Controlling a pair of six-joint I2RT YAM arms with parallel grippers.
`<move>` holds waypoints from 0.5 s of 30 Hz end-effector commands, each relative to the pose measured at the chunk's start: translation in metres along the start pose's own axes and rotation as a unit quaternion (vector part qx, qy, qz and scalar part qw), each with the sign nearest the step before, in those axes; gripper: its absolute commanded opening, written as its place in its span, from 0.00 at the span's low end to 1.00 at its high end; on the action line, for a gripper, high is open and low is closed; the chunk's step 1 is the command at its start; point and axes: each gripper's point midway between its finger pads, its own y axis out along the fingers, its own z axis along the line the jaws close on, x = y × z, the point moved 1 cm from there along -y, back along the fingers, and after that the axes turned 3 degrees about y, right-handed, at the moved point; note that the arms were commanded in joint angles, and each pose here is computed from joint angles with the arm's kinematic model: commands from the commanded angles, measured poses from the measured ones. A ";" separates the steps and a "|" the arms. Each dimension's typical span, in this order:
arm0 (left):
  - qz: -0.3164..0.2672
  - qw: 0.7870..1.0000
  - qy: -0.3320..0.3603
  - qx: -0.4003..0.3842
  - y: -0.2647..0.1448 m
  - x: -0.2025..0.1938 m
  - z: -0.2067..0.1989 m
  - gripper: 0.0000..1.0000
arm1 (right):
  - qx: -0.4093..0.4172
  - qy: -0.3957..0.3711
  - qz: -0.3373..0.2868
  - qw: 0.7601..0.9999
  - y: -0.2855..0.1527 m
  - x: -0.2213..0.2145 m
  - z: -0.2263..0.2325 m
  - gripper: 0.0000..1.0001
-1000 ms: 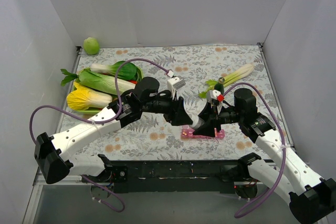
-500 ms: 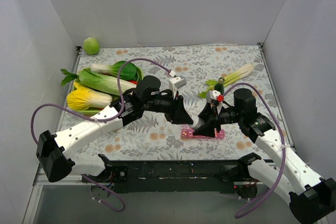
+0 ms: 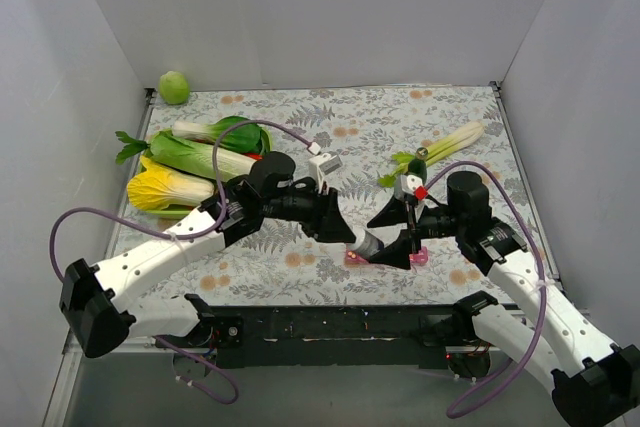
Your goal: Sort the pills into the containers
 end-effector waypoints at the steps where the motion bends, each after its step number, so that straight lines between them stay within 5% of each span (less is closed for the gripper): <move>1: -0.004 0.998 -0.051 0.044 -0.028 -0.020 0.017 0.00 | -0.035 -0.036 0.024 0.998 -0.006 -0.013 -0.010 0.92; 5: -0.020 0.985 -0.096 0.141 -0.057 -0.038 0.053 0.00 | -0.068 -0.075 0.050 0.994 -0.013 -0.025 -0.020 0.94; 8: -0.025 0.938 -0.143 0.314 -0.091 -0.064 0.105 0.00 | -0.093 -0.104 0.065 0.988 -0.020 -0.028 -0.026 0.95; 11: -0.016 0.851 -0.216 0.479 -0.138 -0.092 0.150 0.00 | -0.117 -0.125 0.076 0.982 -0.026 -0.028 -0.032 0.96; 15: -0.050 0.815 -0.248 0.521 -0.161 -0.087 0.166 0.00 | -0.135 -0.134 0.082 0.978 -0.029 -0.027 -0.038 0.97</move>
